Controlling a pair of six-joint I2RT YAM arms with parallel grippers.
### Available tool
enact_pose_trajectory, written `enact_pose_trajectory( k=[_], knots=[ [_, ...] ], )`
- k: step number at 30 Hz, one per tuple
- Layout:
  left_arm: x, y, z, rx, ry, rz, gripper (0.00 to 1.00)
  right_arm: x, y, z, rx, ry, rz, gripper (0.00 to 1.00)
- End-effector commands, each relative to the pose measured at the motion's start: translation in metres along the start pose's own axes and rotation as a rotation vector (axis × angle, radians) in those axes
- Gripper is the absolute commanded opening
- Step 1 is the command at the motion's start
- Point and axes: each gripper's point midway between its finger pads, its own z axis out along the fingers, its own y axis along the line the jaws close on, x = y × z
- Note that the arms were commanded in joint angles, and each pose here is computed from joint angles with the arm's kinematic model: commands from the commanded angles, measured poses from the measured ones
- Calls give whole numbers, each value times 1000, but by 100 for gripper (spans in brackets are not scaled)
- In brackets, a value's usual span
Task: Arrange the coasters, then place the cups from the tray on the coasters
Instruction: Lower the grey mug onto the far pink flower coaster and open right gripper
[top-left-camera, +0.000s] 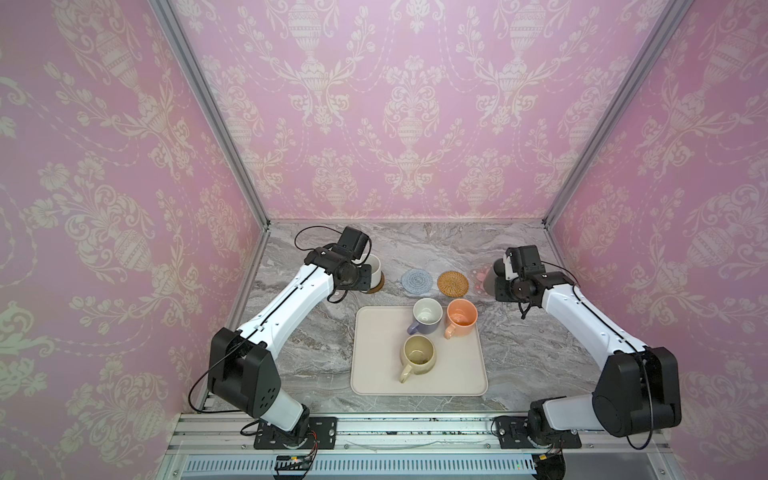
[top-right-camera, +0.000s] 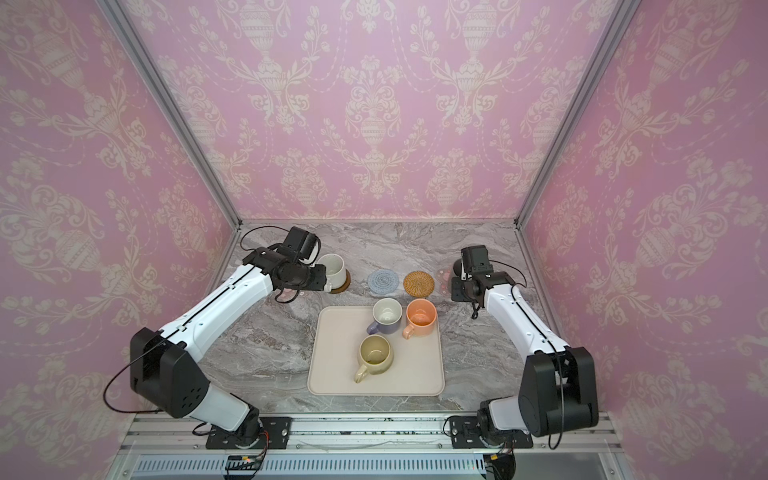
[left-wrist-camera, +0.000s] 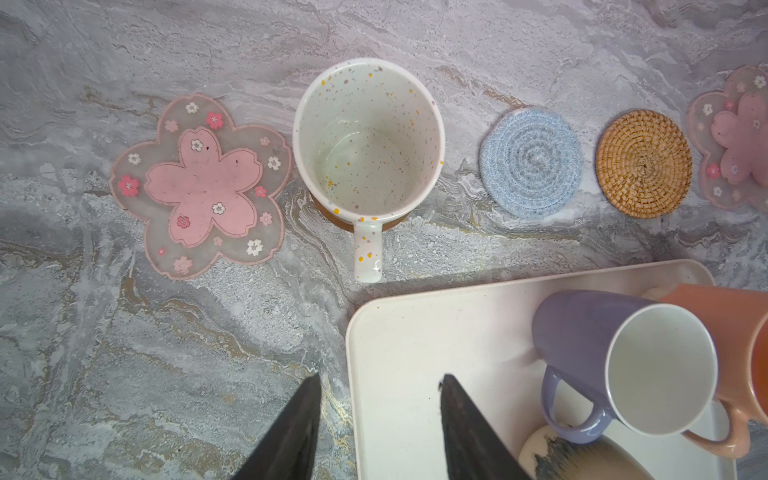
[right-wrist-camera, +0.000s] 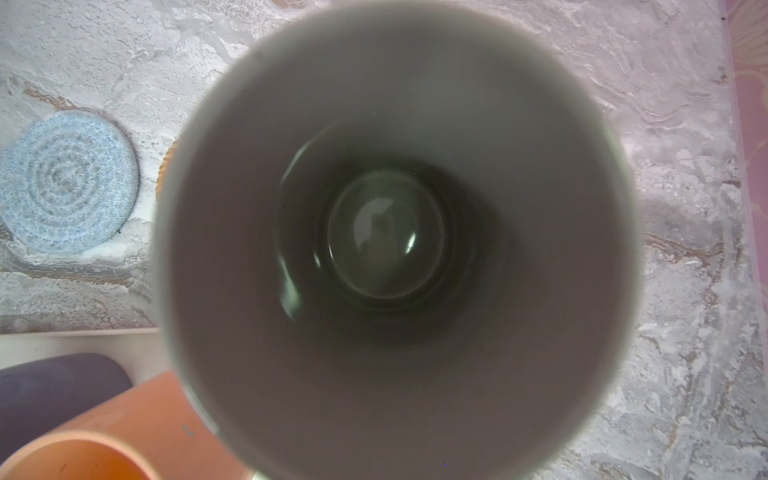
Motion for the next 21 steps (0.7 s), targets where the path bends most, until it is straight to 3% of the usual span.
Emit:
enact_pose_trajectory(
  k=[1,21],
  knots=[
    [-4,1,-4,-26,-2,29,50,-49,-1,-12,0,-152,2,0],
    [-16,-9,-1,25,-43,13,50,-56,-10,27,44,-85,-54,0]
  ],
)
